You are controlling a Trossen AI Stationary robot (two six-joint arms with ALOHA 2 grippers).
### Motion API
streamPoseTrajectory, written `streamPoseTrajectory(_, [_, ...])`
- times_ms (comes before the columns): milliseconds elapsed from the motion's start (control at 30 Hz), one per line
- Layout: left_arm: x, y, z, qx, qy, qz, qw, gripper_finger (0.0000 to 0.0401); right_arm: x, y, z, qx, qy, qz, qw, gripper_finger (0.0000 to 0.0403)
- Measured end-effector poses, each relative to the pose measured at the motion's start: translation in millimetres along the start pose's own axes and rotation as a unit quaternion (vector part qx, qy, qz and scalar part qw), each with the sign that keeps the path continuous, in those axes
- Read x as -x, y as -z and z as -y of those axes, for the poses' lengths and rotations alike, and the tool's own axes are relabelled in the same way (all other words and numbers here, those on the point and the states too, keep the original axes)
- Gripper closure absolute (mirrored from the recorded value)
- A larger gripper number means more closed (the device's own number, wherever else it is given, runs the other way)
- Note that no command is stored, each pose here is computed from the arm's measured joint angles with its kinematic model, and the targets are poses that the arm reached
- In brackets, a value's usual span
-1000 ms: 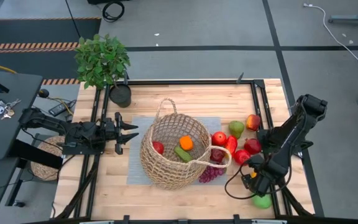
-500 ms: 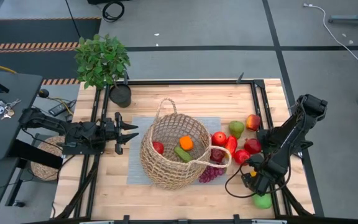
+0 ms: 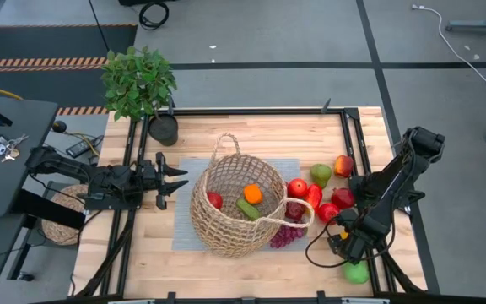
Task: Build produce basket
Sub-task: Put the bell pepper into the basket
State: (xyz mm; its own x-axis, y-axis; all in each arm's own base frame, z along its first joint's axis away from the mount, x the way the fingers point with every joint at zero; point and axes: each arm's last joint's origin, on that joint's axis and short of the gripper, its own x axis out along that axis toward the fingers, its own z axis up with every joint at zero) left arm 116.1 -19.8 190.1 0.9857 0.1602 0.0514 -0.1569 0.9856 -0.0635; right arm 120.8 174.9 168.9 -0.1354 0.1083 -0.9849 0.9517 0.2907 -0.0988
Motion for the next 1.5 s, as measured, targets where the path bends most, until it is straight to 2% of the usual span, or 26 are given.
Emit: streamPoseTrajectory(1500, [0.0,0.0,0.0,0.000,0.000,0.000,1.000,0.0253,-2.4,-1.9,0.7,0.040,-0.001,0.014,0.999,0.0057])
